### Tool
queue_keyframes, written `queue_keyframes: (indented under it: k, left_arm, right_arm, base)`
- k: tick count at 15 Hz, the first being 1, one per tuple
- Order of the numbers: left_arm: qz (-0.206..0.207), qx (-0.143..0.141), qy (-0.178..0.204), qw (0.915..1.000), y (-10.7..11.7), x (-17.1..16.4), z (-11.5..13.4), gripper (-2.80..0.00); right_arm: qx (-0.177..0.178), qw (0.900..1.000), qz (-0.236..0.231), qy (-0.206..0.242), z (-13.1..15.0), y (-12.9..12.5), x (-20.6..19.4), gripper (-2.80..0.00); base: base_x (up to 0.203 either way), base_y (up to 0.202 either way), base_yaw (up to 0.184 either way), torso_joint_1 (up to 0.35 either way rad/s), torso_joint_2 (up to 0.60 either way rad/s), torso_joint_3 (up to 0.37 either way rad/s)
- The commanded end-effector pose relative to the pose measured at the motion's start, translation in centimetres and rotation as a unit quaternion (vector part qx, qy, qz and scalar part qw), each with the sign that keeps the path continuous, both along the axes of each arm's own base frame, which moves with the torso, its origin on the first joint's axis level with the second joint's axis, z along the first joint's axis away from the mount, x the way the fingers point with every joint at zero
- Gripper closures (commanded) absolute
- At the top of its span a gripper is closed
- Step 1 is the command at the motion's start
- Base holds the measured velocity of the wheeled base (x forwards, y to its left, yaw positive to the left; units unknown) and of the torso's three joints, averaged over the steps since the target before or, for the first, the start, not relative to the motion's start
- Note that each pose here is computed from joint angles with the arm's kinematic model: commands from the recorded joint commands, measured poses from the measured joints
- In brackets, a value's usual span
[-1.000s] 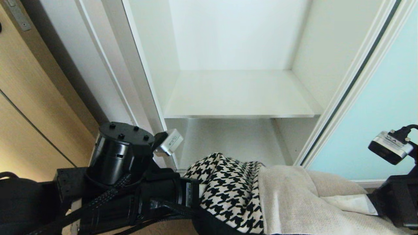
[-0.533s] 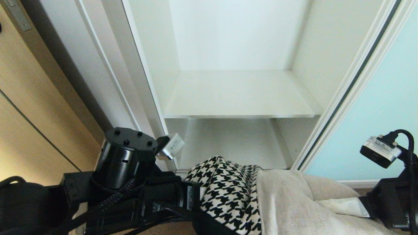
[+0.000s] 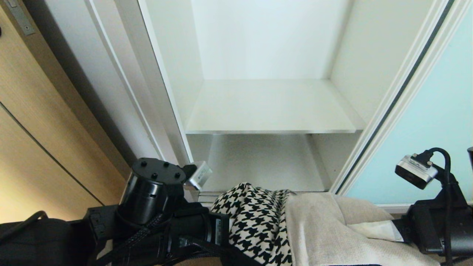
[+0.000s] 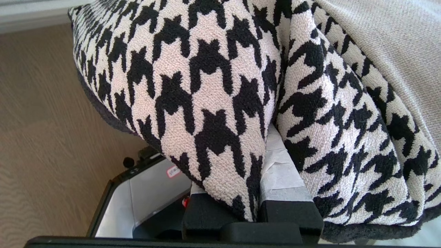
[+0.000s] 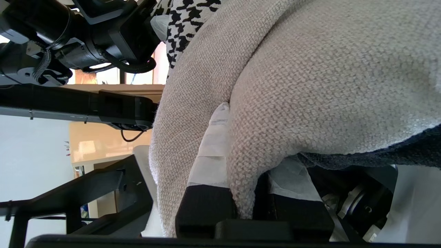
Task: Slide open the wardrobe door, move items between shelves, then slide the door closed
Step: Place the pillow on the lower shelf
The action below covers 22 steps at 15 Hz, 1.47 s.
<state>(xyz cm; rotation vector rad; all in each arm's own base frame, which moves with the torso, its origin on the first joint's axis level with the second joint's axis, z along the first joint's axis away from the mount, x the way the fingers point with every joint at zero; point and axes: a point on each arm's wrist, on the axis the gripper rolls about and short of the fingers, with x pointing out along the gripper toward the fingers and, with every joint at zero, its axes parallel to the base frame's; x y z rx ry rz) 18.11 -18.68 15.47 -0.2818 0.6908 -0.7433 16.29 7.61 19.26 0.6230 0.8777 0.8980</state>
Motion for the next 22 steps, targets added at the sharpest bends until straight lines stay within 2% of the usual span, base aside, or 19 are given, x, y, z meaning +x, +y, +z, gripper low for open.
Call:
queue_keyframes:
  k: [1,5,8,11,22]
  left_arm:
    - [0.000,0.002,0.005,1.0000,0.0,0.0,-0.3,0.00]
    - [0.001,-0.001,0.004,1.0000,0.1,-0.1,-0.1,0.00]
    - [0.002,-0.015,0.009,0.9998,0.0,0.0,0.3,0.00]
    - [0.003,-0.010,0.013,0.9999,0.0,0.0,-0.1,0.00]
    - [0.002,0.007,0.026,0.9996,-0.7,0.6,-1.4,0.00]
  right_arm:
    - [-0.001,1.000,0.001,0.009,-0.3,0.1,0.2,0.00]
    - [-0.001,1.000,0.001,0.009,-0.3,0.0,0.1,0.00]
    - [0.000,1.000,0.001,0.007,-0.3,-0.1,-0.2,0.00]
    - [-0.005,1.000,0.000,0.018,-0.9,-0.1,-0.2,0.00]
    - [-0.018,1.000,-0.002,0.015,-1.4,0.2,0.7,0.00]
  base:
    - [0.000,0.000,0.000,0.000,0.00,0.000]
    - [0.000,0.000,0.000,0.000,0.00,0.000]
    - [0.000,0.000,0.000,0.001,0.00,-0.022]
    - [0.000,0.000,0.000,0.002,0.00,-0.148]
    - [0.000,0.000,0.000,0.002,0.00,-0.195]
